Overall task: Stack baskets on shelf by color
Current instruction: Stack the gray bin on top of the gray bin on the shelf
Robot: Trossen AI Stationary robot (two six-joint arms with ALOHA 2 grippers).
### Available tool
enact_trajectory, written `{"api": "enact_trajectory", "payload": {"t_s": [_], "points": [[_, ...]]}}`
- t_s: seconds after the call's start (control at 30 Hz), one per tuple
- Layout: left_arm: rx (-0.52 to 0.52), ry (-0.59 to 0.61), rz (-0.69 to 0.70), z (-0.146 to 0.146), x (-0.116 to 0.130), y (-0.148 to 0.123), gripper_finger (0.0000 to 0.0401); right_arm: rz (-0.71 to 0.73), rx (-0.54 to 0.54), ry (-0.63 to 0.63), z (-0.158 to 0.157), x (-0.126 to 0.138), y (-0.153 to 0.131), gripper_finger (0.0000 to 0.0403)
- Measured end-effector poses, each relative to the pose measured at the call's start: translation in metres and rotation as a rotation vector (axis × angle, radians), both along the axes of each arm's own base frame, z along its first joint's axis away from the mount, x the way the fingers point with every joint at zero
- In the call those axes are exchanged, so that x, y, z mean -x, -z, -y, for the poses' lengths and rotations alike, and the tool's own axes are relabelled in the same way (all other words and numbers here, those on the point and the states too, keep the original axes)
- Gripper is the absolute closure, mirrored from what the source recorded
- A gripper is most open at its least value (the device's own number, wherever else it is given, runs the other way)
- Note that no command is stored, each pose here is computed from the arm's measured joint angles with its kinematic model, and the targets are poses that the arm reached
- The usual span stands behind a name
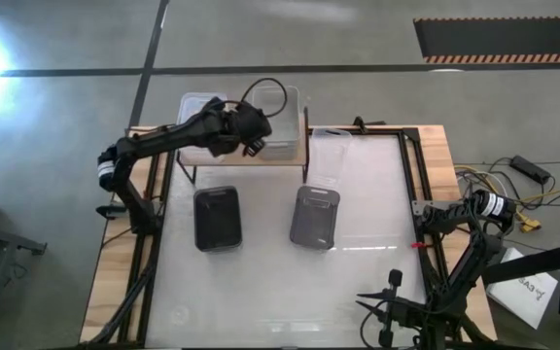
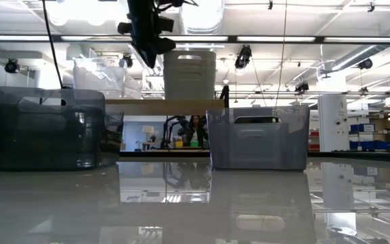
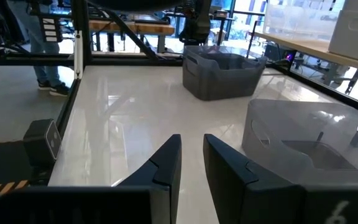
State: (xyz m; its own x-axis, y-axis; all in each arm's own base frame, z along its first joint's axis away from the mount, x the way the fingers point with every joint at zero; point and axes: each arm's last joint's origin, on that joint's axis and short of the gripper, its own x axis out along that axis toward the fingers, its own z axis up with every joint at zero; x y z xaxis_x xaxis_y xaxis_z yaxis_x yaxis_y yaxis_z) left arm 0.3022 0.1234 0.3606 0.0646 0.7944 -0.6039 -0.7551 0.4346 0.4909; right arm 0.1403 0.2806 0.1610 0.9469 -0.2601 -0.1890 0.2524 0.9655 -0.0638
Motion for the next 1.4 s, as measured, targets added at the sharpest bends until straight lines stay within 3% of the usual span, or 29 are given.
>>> {"api": "enact_trajectory", "payload": {"t_s": [0.47,0.87,0.97,1.1,1.2,1.4], "points": [[-0.081,0.219,-0.042,-0.014,-0.022,0.014,0.0368,0.002,-0.004,0.0,0.0,0.0,0.0,0.0342],[-0.159,0.313,0.092,0.027,-0.001,-0.036,0.0368,0.0,-0.005,-0.001,0.0,0.0,0.0,0.0342],[-0.132,0.418,0.163,0.045,0.004,-0.047,0.0368,0.001,-0.004,0.0,0.0,0.0,0.0,0.0342],[-0.036,0.68,0.303,0.061,-0.004,-0.055,0.0365,0.0,-0.001,0.004,0.001,-0.001,0.0,0.0342],[0.013,0.778,0.359,0.062,-0.017,-0.049,0.0345,0.0,-0.001,0.013,0.002,-0.004,0.0,0.0342],[0.036,0.736,0.307,0.039,-0.04,-0.025,0.0246,-0.006,-0.004,0.02,0.003,-0.007,0.0,0.0342]]}}
